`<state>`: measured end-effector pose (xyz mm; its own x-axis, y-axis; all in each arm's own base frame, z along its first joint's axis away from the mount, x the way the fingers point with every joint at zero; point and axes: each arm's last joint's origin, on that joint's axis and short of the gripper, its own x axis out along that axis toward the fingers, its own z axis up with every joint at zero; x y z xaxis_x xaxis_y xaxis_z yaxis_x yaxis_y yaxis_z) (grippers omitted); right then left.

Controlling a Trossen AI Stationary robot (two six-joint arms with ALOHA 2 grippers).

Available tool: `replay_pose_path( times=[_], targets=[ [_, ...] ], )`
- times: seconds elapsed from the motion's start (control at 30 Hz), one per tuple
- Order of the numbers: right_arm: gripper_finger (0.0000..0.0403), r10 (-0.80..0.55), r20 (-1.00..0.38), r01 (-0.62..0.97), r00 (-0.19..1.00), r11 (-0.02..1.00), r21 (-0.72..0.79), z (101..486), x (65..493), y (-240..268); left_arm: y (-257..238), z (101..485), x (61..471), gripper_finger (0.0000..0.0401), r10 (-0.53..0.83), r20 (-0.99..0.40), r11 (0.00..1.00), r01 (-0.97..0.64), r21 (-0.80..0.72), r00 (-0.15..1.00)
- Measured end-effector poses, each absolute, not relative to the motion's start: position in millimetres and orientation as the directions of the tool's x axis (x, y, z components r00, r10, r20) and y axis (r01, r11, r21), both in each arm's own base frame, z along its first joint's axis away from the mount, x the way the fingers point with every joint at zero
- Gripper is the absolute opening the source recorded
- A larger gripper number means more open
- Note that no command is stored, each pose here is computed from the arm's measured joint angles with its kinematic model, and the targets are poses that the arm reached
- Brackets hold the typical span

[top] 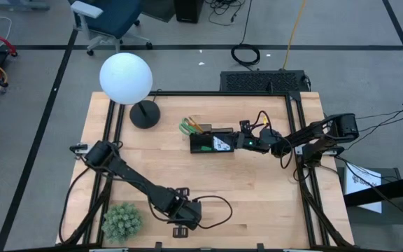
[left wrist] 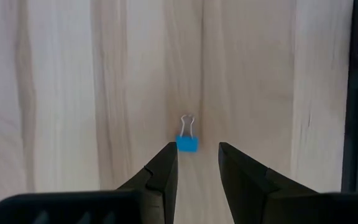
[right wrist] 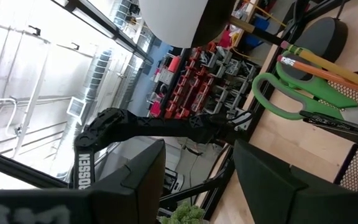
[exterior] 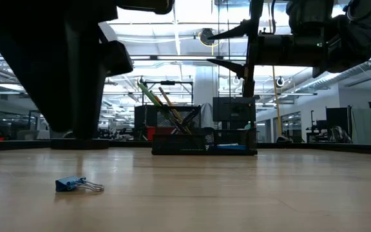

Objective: Pick and place office supplies into organizer
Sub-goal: Put the blue binder clip into the black desk organizer

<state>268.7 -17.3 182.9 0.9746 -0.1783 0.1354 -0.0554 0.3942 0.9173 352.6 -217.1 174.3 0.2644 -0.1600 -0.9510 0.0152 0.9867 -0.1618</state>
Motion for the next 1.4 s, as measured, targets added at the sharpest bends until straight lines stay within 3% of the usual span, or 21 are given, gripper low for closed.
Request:
replay_pose_path(
  times=[0.77, 1.4],
  targets=[
    [0.0181, -0.179, 0.130, -0.050, 0.975, 0.394, 0.918, 182.3, 268.8, -17.4, -218.9, 166.8, 352.8, 0.0108, -0.137, -0.957, 0.977, 0.197, -0.086, 0.257],
    [0.0181, -0.179, 0.130, -0.050, 0.975, 0.394, 0.918, 182.3, 268.8, -17.3, -217.9, 166.7, 352.9, 0.0109, -0.107, -0.957, 0.986, 0.156, -0.067, 0.269]
  ],
)
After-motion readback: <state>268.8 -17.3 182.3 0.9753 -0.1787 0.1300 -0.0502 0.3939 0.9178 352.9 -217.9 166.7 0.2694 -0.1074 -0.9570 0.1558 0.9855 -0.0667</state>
